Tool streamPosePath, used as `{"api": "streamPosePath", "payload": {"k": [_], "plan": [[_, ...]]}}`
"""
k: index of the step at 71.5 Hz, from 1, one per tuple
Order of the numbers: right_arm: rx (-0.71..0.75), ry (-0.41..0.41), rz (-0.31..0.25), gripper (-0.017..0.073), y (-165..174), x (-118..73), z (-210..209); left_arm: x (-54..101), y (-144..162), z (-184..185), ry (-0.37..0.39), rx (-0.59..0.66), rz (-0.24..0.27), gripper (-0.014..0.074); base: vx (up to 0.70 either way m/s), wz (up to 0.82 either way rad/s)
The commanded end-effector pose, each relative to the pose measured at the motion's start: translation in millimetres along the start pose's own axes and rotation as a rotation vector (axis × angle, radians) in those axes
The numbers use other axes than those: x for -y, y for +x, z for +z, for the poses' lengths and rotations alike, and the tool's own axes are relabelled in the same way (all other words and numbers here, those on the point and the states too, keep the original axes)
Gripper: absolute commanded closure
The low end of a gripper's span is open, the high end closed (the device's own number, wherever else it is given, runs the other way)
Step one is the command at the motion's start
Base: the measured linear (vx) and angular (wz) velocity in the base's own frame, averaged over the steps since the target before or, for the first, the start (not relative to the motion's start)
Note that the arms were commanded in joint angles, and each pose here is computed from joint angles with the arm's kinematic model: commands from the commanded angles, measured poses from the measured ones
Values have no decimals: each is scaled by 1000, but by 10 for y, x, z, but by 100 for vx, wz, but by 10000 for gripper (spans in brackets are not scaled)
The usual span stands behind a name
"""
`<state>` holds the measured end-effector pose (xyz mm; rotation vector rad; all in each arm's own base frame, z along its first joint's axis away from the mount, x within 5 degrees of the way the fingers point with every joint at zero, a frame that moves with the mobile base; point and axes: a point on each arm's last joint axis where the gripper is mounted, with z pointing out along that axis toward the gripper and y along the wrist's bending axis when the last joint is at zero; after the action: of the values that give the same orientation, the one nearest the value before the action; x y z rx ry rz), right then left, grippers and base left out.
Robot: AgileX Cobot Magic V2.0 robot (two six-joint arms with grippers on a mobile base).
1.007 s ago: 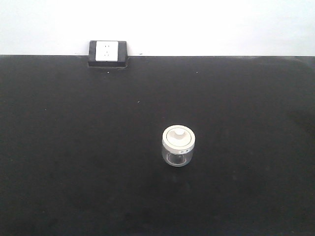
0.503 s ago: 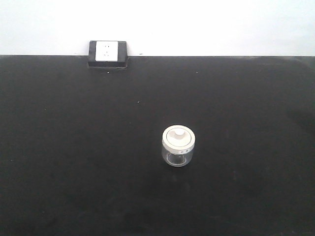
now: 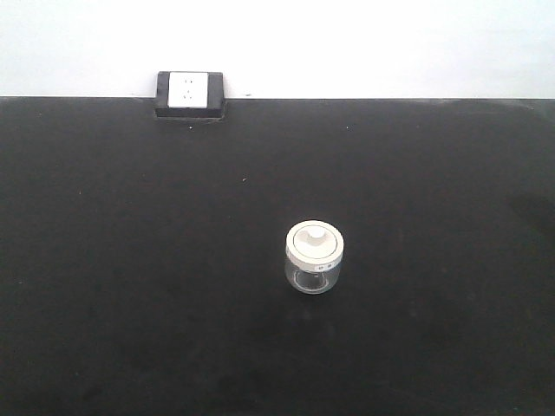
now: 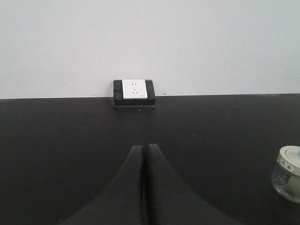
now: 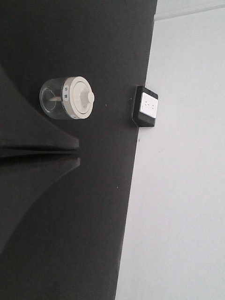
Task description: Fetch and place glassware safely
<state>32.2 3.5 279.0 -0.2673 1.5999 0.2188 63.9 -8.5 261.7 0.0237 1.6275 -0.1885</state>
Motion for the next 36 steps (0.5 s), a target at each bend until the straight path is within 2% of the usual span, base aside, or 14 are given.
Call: {"api": "streamPosePath", "payload": {"k": [1, 36], "plan": [[78, -8, -18, 567, -139, -8, 7, 25, -152, -7, 21, 83, -9, 601, 0, 0], [78, -8, -18, 567, -139, -8, 7, 25, -152, -7, 21, 83, -9, 601, 0, 0]]}}
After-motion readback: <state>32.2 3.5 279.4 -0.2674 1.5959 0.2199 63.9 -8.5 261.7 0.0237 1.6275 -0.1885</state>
